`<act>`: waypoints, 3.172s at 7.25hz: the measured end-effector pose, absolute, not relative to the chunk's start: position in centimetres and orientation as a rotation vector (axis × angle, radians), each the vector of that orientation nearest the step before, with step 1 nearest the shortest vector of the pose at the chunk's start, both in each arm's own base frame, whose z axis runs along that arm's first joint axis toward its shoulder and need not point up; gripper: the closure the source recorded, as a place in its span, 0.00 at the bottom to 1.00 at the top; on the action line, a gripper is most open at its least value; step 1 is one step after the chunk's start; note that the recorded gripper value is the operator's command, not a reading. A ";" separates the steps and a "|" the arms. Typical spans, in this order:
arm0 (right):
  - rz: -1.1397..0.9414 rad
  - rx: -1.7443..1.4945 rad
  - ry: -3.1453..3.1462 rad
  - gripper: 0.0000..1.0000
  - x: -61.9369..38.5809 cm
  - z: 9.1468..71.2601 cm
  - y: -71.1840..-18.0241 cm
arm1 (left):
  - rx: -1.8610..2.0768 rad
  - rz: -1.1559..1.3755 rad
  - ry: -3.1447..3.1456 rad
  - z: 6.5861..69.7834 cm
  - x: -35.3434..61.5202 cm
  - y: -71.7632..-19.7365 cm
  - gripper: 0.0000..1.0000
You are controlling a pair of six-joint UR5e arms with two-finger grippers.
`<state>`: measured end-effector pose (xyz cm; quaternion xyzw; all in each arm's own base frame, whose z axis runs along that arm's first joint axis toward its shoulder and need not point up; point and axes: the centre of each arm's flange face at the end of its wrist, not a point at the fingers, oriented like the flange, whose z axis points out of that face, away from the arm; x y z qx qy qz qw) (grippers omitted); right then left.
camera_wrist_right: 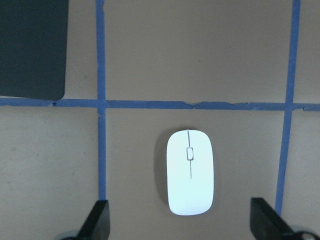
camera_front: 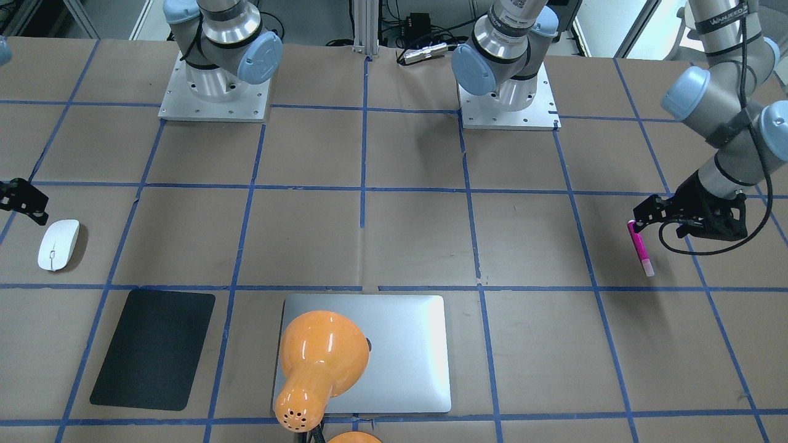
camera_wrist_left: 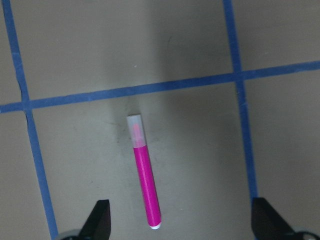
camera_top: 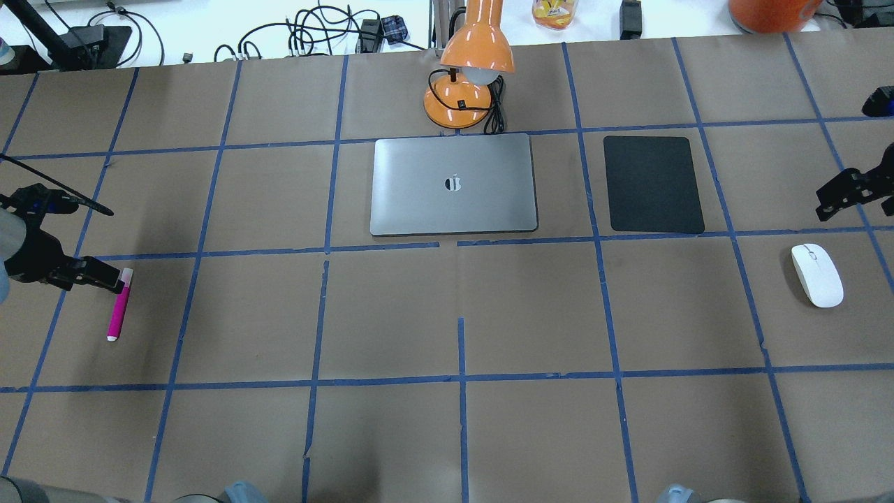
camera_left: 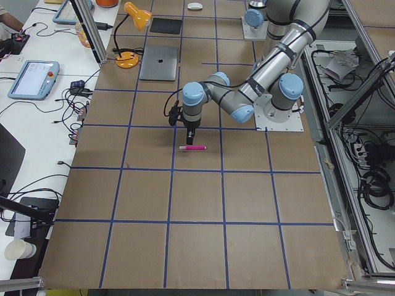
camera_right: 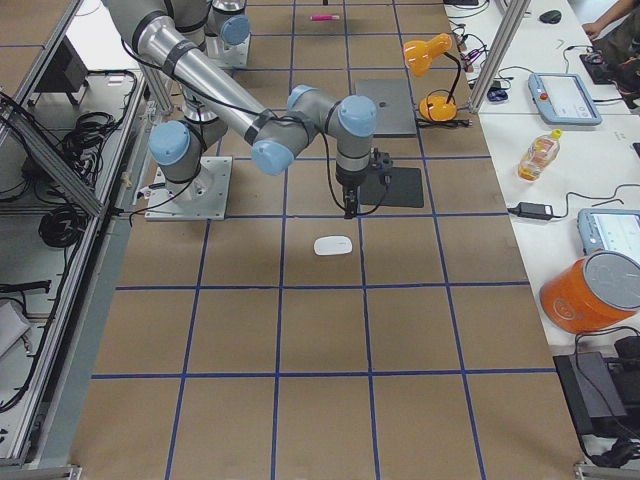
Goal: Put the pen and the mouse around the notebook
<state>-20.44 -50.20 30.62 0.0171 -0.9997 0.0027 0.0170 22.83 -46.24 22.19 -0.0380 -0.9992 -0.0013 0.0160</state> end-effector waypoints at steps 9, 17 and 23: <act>-0.169 0.033 -3.172 0.00 -23.7 17.5 -50.5 | 0.094 -0.059 -3.089 17.8 24.0 -46.6 1.00; -0.204 0.036 -3.168 0.55 -23.0 17.0 -49.7 | 1.094 -0.223 -2.863 30.5 -3.9 -51.0 1.00; -0.092 0.002 -3.090 0.53 -19.5 21.7 -52.6 | 1.909 -0.132 -2.546 22.8 -31.8 -45.7 1.00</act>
